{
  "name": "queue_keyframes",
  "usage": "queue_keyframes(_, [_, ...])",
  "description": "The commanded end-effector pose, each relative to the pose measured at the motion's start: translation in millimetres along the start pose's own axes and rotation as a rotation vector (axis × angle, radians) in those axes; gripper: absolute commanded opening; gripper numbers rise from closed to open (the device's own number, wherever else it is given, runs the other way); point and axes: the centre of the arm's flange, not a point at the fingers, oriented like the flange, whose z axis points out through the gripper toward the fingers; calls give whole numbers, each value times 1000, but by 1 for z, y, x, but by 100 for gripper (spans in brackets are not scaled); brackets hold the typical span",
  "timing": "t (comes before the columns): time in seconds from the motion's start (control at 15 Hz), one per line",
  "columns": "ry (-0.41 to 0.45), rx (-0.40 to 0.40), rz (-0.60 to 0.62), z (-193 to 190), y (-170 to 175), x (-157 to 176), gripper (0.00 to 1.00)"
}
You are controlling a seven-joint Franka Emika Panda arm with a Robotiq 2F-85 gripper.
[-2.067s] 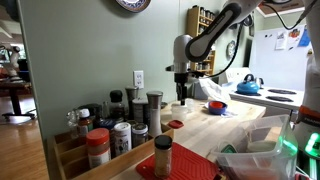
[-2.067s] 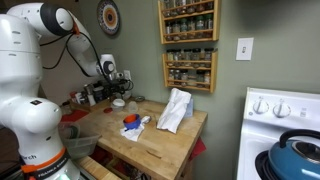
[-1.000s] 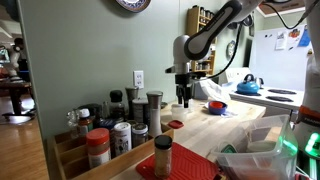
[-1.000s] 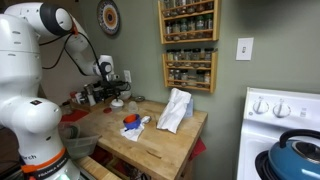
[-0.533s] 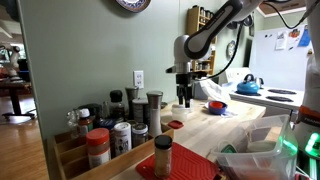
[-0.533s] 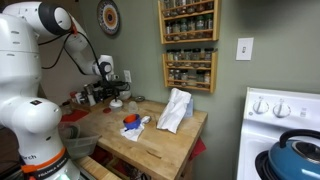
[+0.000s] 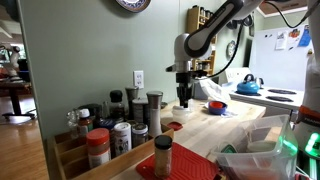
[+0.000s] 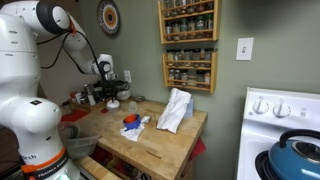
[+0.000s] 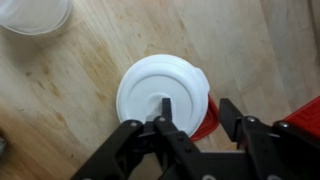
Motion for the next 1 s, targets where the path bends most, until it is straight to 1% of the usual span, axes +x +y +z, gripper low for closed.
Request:
queue_keyframes(0.0, [1,21,-14,0,-12,-10,78])
queue_keyframes(0.13, [-1,21,-12,1,-14,-10,91])
queue_keyframes(0.2, [-5,17,-6,2,-15,-9,99])
queue_keyframes(0.67, [-8,-12,23,2,-18,-6,100])
queue_keyframes(0.87, [10,-35,78,-8,-13,-9,100])
queue_keyframes(0.93, [9,-37,110,-18,-11,-11,100])
